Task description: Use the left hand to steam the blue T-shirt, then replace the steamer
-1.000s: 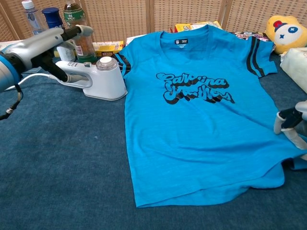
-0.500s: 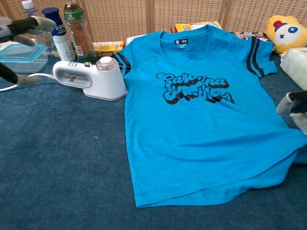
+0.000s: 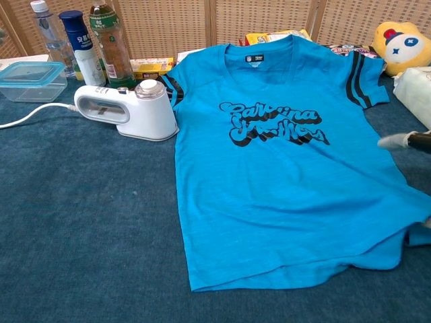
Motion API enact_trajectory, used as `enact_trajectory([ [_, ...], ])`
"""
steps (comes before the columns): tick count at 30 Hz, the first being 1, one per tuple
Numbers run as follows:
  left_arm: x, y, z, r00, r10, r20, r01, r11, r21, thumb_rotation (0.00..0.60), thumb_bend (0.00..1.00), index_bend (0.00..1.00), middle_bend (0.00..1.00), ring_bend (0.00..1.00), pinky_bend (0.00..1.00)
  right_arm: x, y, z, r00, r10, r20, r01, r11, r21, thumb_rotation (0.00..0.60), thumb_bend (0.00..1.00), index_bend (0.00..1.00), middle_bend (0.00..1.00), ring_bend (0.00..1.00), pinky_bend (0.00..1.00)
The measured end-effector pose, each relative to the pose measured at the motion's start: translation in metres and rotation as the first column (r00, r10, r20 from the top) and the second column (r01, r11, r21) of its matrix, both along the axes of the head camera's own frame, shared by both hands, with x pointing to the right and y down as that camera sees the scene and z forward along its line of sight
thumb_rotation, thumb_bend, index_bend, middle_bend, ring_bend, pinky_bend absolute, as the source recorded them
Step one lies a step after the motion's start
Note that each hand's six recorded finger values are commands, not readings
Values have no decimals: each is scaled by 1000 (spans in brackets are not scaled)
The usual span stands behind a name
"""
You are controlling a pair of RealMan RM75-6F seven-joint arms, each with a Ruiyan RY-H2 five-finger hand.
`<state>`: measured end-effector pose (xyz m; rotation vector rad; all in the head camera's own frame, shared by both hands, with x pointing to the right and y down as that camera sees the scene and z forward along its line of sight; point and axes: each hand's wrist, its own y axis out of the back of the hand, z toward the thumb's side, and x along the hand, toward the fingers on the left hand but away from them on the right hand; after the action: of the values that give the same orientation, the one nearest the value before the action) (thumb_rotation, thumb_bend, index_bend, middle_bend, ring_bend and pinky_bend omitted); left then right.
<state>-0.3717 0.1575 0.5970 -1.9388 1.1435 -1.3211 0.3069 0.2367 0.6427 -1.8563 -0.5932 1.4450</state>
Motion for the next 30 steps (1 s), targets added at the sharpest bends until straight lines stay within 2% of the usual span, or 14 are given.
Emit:
enact_trajectory([
  [10,-7,2,-2,1000,-16,1,16,1000,5,600,281,0,0,0,120,12,0,-5,999,3,-48,-2,1000,22,465,228,0,106,105,133],
  [19,-34,18,-14,997,-73,24,72,997,30,600,282,0,0,0,120,42,-4,-20,994,83,-70,-78,995,69,458,225,3,116,111,140],
  [25,-58,44,-20,991,-111,72,109,994,27,600,286,0,1,0,120,64,-10,-32,982,184,-36,-177,975,134,466,247,69,157,147,183],
  [30,-78,74,-25,982,-137,131,139,990,-12,600,294,30,26,0,121,77,-16,-40,970,244,-4,-239,953,187,468,253,131,179,171,195],
])
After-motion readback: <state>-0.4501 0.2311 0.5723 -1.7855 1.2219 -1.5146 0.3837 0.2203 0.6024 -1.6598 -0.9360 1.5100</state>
